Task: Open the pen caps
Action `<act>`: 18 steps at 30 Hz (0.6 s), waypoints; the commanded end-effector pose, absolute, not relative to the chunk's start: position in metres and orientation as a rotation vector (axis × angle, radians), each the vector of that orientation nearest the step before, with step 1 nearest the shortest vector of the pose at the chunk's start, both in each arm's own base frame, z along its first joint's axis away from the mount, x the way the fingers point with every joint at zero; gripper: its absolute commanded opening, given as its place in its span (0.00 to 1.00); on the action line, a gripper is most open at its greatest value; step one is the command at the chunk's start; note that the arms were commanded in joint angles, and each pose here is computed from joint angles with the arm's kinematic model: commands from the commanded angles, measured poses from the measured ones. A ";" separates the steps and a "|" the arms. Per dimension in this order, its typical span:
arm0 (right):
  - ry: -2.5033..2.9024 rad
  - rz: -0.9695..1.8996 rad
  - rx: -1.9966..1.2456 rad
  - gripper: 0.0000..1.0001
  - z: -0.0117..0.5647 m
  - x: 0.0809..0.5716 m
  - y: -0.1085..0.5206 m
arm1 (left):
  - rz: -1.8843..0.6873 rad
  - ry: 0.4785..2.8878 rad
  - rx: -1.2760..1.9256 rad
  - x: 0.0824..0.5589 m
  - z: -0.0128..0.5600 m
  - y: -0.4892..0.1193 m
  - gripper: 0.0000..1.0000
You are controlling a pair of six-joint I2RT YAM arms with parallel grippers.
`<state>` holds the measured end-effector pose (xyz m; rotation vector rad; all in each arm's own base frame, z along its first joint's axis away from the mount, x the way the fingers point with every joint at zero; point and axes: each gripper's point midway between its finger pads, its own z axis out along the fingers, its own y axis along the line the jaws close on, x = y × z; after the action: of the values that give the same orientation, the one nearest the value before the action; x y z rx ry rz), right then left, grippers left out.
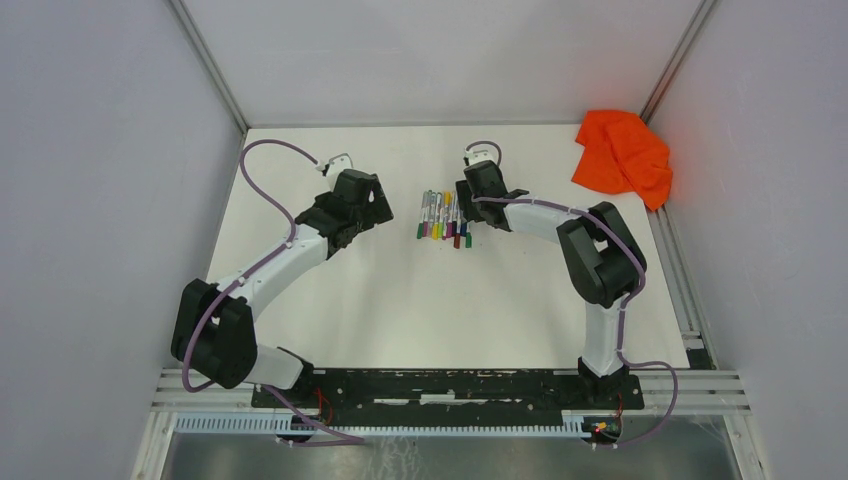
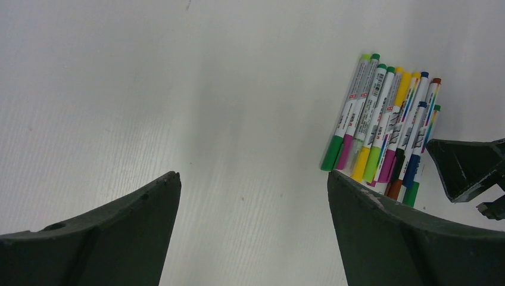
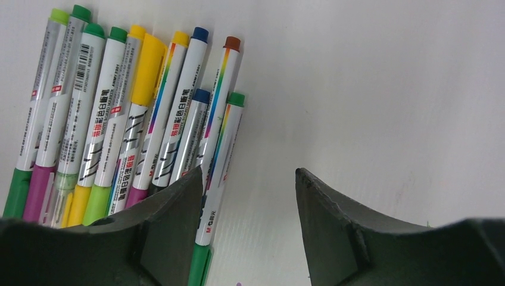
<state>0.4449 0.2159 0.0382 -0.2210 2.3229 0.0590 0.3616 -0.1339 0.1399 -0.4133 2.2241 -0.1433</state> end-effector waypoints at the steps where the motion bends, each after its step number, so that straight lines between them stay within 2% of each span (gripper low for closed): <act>1: 2.299 0.053 -0.187 0.63 0.043 0.457 0.216 | -0.188 2.165 -0.463 0.365 0.160 -0.136 0.96; 13: 2.325 0.043 -0.192 0.62 0.030 0.457 0.215 | -0.191 2.156 -0.467 0.365 0.163 -0.135 0.96; 18: 2.354 0.029 -0.213 0.56 0.023 0.455 0.215 | -0.188 2.158 -0.471 0.364 0.163 -0.135 0.96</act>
<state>0.4480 0.2140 0.0217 -0.2142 2.3514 0.0415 0.3608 -0.1335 0.1434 -0.4151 2.2168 -0.1486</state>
